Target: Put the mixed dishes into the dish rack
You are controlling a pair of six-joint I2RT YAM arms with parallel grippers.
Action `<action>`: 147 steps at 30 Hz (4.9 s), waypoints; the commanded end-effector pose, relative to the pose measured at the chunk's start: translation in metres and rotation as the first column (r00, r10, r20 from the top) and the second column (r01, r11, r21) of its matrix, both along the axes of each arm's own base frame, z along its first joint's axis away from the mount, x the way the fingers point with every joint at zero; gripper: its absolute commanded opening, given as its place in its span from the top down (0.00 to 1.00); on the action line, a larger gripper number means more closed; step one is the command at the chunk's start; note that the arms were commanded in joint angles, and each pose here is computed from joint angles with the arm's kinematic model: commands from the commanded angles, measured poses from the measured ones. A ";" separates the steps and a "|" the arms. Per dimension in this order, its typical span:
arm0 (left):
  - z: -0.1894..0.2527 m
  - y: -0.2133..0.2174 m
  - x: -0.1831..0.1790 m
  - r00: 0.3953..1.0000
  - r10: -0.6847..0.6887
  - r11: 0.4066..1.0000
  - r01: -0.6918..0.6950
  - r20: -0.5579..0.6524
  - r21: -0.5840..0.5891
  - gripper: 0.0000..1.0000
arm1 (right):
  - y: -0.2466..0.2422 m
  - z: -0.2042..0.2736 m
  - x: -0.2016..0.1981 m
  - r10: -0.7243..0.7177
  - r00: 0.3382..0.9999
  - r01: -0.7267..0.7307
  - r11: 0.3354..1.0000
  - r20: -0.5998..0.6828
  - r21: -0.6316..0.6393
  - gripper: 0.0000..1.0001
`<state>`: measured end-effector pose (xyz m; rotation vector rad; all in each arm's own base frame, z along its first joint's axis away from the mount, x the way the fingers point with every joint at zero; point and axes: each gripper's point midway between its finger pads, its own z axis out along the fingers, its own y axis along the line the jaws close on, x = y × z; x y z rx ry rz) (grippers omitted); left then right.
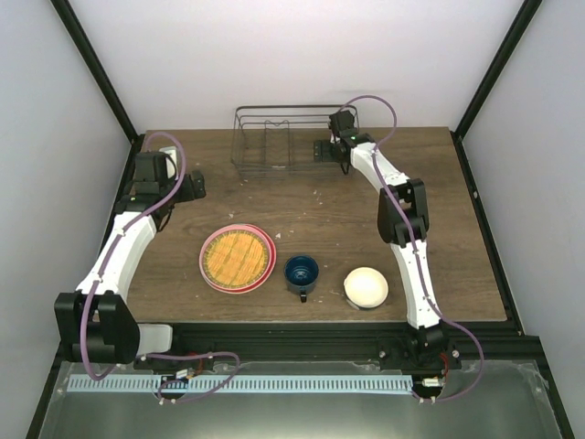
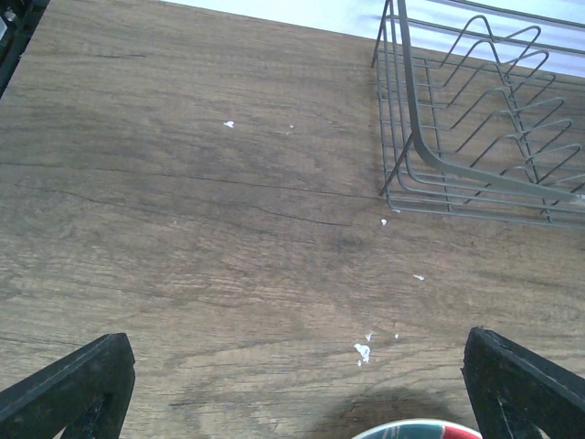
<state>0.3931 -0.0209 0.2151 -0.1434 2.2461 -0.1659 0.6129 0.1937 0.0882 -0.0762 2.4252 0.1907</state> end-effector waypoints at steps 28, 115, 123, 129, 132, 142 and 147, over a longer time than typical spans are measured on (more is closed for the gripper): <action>0.007 -0.010 0.012 0.999 -0.035 0.999 0.036 0.027 -0.029 0.00 | -0.012 -0.014 -0.069 0.104 0.966 -0.132 0.986 -0.238 -0.103 0.00; -0.109 -0.121 0.132 0.922 -0.367 0.930 0.357 -0.127 -0.091 0.00 | -0.127 0.042 -0.131 -0.338 0.925 0.286 0.919 -0.171 -0.271 0.00; -0.130 -0.126 0.115 0.907 -0.379 0.925 0.366 -0.182 -0.102 0.00 | -0.130 0.014 -0.120 -0.313 0.926 0.254 0.930 -0.209 -0.266 0.00; -0.139 -0.131 0.107 0.898 -0.390 0.920 0.374 -0.203 -0.114 0.00 | -0.130 0.004 -0.110 -0.290 0.933 0.228 0.935 -0.214 -0.273 0.00; -0.144 -0.131 0.101 0.893 -0.394 0.919 0.376 -0.218 -0.120 0.00 | -0.131 0.002 -0.104 -0.279 0.937 0.216 0.935 -0.209 -0.280 0.00; -0.147 -0.135 0.076 0.882 -0.402 0.915 0.376 -0.244 -0.148 0.00 | -0.149 0.002 -0.083 -0.285 0.942 0.224 0.927 -0.177 -0.299 0.00; -0.139 -0.137 0.062 0.880 -0.408 0.912 0.378 -0.244 -0.160 0.00 | -0.158 0.009 -0.069 -0.291 0.946 0.236 0.922 -0.145 -0.307 0.00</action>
